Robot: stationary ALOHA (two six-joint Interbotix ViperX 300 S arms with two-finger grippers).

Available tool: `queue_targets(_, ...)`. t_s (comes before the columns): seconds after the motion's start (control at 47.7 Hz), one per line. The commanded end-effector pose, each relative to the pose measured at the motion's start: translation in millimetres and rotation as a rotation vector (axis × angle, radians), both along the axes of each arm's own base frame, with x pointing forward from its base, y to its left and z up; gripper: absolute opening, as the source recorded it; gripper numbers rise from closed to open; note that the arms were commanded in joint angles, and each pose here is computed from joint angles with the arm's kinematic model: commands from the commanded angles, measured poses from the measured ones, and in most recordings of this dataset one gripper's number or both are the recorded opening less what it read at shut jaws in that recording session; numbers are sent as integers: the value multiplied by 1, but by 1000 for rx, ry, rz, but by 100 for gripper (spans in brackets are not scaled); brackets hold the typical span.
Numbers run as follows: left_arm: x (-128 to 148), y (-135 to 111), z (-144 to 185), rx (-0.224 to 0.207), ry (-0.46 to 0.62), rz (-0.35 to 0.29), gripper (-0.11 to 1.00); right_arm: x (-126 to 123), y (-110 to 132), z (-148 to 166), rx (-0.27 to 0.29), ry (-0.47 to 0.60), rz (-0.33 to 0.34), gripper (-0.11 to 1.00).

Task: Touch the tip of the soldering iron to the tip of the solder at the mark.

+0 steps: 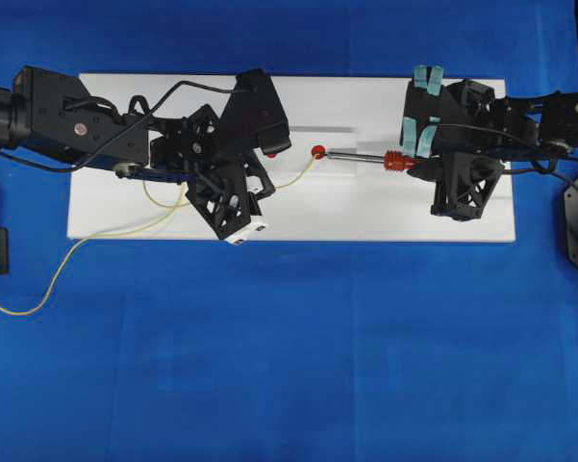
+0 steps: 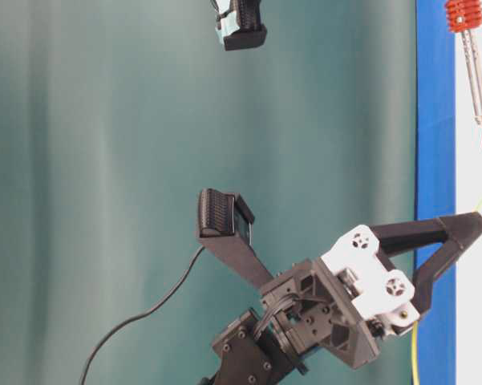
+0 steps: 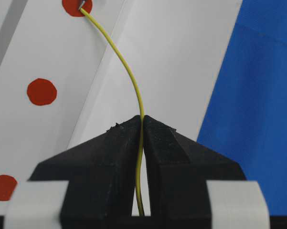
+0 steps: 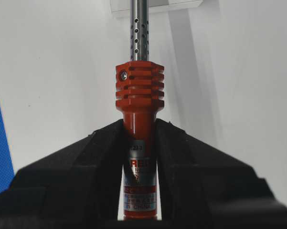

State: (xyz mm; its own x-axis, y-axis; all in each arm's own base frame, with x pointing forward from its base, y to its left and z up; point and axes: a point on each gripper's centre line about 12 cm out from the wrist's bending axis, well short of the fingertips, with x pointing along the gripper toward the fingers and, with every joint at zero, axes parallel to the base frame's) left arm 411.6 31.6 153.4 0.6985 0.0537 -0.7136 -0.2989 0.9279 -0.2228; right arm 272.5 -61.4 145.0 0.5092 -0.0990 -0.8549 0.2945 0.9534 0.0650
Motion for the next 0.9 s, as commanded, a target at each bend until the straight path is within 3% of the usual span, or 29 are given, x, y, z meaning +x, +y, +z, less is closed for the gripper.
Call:
queue_targets(0.0,5,0,16,6,-44,-2,1,7,-2,10,-10,-37,-1,6)
queue_targets(0.356,-9,1,34,14,-80,-4,1,7,-2,10,-11,-38,-1,6)
queue_targets(0.692,-69,-14,84,25,-254,-31,1,8,-2,10,-12,-44,-1,6)
queue_targets(0.881,-99,-20,90,20,-329,-40,1,9,-3,11,-14,-52,-2,6)
